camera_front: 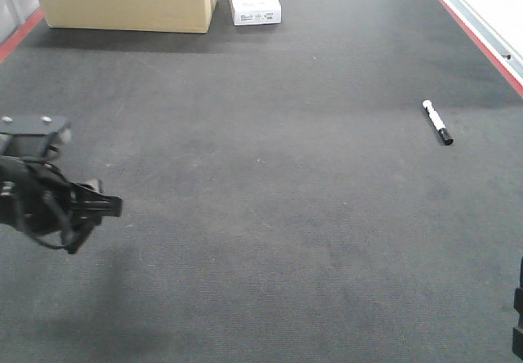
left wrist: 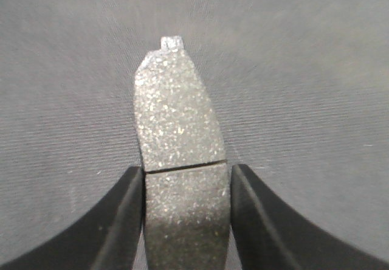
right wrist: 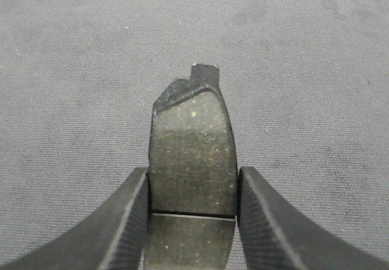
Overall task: Move and align brake pads A on conveyor
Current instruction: 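Lower the left gripper's brake pad onto the belt nearest the left arm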
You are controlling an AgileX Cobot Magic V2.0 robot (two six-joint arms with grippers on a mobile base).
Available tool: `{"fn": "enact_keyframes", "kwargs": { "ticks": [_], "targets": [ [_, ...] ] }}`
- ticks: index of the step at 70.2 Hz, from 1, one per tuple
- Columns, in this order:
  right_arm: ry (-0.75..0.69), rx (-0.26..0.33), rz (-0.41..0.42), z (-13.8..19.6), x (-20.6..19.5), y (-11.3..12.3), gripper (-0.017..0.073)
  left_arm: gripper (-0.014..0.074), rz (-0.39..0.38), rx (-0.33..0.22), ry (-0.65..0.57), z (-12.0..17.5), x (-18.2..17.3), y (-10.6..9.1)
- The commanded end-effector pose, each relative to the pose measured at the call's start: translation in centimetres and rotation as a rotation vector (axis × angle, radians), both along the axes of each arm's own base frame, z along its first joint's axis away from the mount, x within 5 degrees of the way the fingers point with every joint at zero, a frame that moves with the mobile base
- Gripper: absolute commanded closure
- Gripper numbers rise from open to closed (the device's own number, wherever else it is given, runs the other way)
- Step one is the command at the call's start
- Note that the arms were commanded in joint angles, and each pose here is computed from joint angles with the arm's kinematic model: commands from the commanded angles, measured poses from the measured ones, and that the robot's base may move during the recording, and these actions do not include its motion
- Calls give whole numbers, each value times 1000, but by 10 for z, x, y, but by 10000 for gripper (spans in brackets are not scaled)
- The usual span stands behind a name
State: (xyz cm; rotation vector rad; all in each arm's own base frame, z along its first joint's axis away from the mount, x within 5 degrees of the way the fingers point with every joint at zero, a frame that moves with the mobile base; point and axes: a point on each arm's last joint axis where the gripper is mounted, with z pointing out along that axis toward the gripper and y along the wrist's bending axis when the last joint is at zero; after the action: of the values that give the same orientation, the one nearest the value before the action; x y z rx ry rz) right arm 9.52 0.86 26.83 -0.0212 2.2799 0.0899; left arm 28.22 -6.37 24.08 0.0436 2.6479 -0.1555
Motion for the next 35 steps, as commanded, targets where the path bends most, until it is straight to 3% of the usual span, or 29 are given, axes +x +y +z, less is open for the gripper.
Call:
{"fn": "enact_keyframes", "kwargs": {
  "ticks": [1, 21, 35],
  "targets": [
    [-106, -1, -3, 15, 6, 0, 561, 575, 22, -36, -87, 9, 16, -5],
    [-106, -1, -3, 15, 6, 0, 561, 568, 76, -59, -53, -21, 35, -9],
    [-106, -1, -3, 15, 6, 0, 561, 561, 80, -45, 2, -42, 42, -10]
  ]
}}
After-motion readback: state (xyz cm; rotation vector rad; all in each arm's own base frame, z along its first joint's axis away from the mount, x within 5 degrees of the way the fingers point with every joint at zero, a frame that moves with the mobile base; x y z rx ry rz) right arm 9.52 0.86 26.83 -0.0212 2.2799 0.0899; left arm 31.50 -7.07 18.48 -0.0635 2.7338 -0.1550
